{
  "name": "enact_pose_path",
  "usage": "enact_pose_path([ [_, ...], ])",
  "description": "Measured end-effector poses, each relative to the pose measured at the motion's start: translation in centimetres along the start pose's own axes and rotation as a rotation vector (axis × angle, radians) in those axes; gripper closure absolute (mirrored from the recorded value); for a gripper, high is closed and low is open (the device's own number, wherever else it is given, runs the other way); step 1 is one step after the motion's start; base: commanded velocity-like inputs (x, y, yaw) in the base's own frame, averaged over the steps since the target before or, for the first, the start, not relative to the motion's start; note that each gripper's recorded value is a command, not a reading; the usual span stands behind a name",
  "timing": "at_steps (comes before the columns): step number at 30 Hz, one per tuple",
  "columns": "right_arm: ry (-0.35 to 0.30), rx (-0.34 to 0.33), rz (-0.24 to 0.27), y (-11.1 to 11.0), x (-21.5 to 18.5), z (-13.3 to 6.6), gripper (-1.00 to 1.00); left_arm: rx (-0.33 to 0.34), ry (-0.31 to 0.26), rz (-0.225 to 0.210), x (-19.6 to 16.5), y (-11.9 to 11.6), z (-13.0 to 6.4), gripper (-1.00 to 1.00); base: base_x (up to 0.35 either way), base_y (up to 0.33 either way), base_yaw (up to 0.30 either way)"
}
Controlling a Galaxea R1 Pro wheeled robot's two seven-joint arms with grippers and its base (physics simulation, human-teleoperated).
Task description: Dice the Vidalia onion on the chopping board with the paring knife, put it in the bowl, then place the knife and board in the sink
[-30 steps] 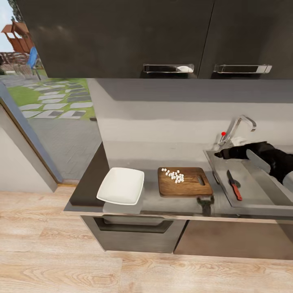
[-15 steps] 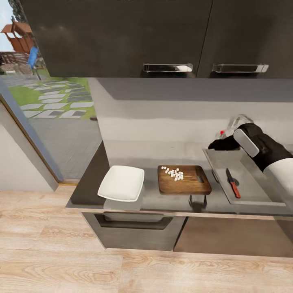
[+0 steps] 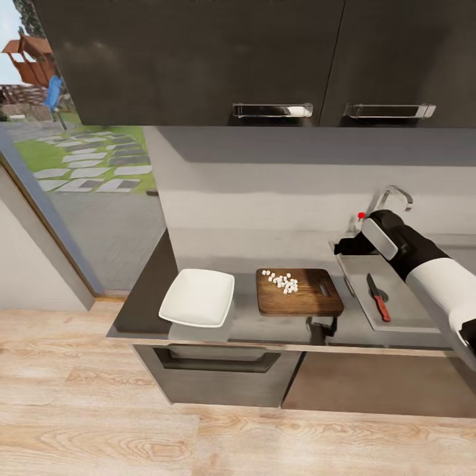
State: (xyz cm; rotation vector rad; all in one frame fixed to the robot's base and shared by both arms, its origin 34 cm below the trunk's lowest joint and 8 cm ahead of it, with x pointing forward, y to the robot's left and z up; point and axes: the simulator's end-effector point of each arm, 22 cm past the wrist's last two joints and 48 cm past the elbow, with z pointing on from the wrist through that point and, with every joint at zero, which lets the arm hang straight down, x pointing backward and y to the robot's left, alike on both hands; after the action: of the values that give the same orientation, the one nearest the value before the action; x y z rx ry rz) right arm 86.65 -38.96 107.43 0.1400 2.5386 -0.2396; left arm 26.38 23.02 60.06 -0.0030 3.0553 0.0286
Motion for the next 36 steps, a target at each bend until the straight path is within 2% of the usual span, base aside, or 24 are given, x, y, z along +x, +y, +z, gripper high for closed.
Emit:
enact_pose_path([
  [11,0.011,0.001,-0.004,0.2,0.4,0.4,-1.00,-0.002,0.005,0.000,0.2,0.2,0.1,-1.00,0.000,0.000,0.000],
  [17,0.113,0.036,0.030,-1.6,4.1,3.0,-1.00,-0.002,0.013,0.000,0.5,0.1,0.2,-1.00,0.000,0.000,0.000],
  [19,0.124,0.038,0.033,-1.7,4.5,3.4,-1.00,-0.001,0.016,0.000,0.7,0.1,0.2,-1.00,0.000,0.000,0.000],
  [25,0.139,0.019,0.021,0.1,5.1,4.1,-1.00,-0.001,0.026,0.000,1.1,0.0,0.3,-1.00,0.000,0.000,0.000],
  [36,0.154,0.010,0.018,0.7,5.7,5.1,-1.00,-0.001,0.043,0.001,1.8,0.0,0.5,-1.00,0.000,0.000,0.000],
])
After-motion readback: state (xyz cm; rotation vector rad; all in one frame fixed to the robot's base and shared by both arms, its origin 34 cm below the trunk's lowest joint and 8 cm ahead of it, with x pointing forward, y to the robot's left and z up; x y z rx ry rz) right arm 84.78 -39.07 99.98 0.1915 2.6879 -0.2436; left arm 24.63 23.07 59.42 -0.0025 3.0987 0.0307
